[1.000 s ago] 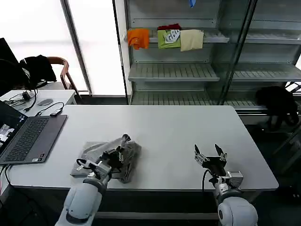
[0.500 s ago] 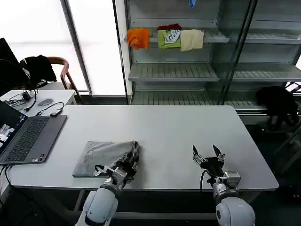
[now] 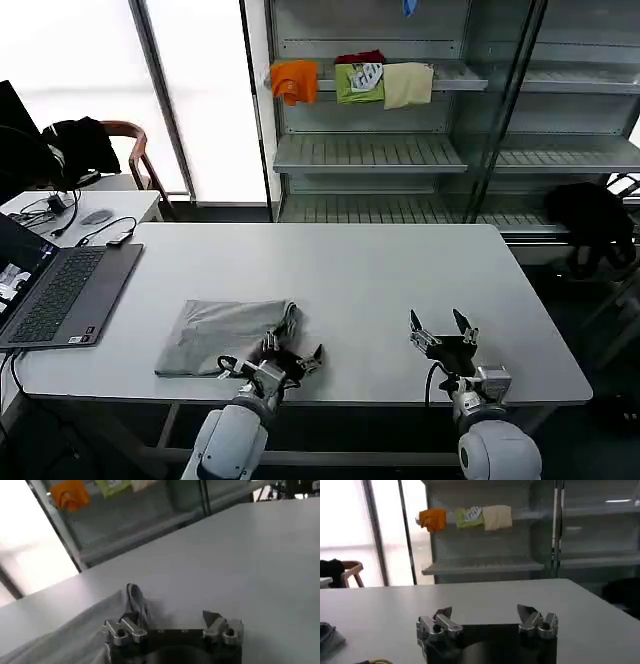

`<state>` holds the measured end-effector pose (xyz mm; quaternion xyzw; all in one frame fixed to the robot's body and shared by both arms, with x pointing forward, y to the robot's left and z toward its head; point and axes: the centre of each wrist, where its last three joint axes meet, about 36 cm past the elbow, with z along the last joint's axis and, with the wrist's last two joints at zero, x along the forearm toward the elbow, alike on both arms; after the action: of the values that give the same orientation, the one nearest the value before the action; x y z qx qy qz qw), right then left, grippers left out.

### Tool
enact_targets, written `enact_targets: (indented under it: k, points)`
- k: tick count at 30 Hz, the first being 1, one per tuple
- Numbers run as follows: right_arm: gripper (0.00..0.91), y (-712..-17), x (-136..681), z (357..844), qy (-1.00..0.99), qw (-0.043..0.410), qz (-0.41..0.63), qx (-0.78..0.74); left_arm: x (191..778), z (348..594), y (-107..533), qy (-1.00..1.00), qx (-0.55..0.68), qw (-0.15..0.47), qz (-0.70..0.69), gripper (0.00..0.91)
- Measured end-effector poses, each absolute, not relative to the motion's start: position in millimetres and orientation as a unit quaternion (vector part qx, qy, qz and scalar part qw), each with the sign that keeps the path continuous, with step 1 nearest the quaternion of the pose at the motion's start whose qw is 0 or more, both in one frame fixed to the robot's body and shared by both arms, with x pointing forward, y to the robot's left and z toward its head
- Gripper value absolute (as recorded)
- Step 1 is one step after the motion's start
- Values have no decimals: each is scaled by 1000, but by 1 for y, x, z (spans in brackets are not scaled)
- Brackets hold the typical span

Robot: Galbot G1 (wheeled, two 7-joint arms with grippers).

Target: Fold and organize the clothes.

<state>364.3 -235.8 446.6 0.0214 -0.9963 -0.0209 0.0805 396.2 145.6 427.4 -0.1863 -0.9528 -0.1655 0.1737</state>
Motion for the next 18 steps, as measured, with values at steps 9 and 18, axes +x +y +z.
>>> enact_targets:
  k: [9, 18]
  points:
    - [907, -234, 366, 446, -996, 80, -22, 24, 400, 480, 195, -974, -182, 111, -72, 907]
    - [907, -230, 371, 445, -996, 80, -22, 24, 407, 501, 294, -990, -104, 92, -16, 907]
